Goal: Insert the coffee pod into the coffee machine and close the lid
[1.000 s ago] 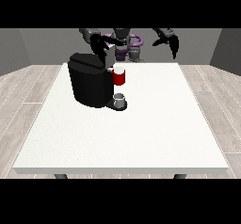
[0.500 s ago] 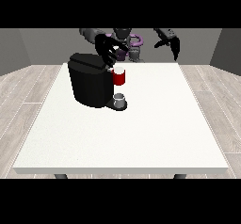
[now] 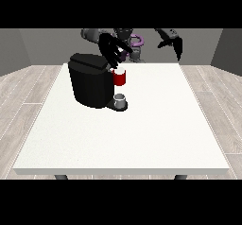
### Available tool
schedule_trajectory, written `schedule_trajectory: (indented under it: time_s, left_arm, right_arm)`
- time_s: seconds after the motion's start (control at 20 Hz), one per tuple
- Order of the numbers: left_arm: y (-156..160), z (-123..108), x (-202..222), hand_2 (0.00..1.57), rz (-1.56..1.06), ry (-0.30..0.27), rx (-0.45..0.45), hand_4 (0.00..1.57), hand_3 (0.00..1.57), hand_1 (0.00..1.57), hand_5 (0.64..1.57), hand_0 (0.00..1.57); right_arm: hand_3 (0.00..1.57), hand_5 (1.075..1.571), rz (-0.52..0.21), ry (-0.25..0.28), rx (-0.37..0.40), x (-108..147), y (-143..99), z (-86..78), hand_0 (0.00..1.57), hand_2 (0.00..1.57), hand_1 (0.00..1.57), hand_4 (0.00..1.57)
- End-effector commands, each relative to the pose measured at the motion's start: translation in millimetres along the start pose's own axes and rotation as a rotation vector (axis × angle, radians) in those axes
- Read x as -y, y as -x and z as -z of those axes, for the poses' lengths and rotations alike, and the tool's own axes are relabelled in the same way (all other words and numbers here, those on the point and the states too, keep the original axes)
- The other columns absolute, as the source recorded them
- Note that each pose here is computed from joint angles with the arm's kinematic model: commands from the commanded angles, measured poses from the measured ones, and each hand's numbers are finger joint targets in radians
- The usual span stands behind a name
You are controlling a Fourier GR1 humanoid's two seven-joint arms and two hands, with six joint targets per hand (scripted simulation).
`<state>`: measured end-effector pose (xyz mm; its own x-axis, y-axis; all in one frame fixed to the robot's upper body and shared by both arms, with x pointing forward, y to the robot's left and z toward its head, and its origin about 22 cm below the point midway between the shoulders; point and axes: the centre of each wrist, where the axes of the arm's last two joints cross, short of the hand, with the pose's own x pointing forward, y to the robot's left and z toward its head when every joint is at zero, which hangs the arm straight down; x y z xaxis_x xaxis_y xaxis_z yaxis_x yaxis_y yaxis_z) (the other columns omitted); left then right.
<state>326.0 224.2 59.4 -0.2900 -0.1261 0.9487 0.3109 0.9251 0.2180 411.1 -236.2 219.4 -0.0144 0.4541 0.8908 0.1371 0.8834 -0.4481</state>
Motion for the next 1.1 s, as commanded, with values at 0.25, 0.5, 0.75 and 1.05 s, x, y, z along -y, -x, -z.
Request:
schedule_trajectory:
  time_s: [0.25,0.5,0.75,1.05]
  left_arm:
    - [-17.8,21.9,15.0,0.0,-0.002,0.097,0.066,0.38,0.0,0.0,1.571,0.0]
    - [-26.6,34.1,21.0,0.0,-0.015,0.142,0.105,0.22,0.0,0.0,1.571,0.0]
    - [-43.4,45.5,7.8,0.0,0.026,0.125,0.152,0.3,0.0,0.0,1.571,0.0]
    - [-50.1,43.6,10.4,0.0,0.054,0.124,0.181,0.34,0.0,0.0,1.571,0.0]
  right_arm:
    - [0.0,1.571,0.016,-0.082,0.304,-16.1,-72.0,-11.6,0.0,0.0,0.0,0.0]
    - [0.0,1.571,0.062,-0.011,0.338,4.9,-86.8,-11.0,0.0,0.0,0.0,0.0]
    - [0.0,1.571,0.113,-0.011,0.431,-12.7,-113.4,-8.2,0.0,0.0,0.0,0.0]
    - [0.0,1.571,0.118,-0.058,0.461,-12.2,-123.0,5.9,0.0,0.0,0.0,0.0]
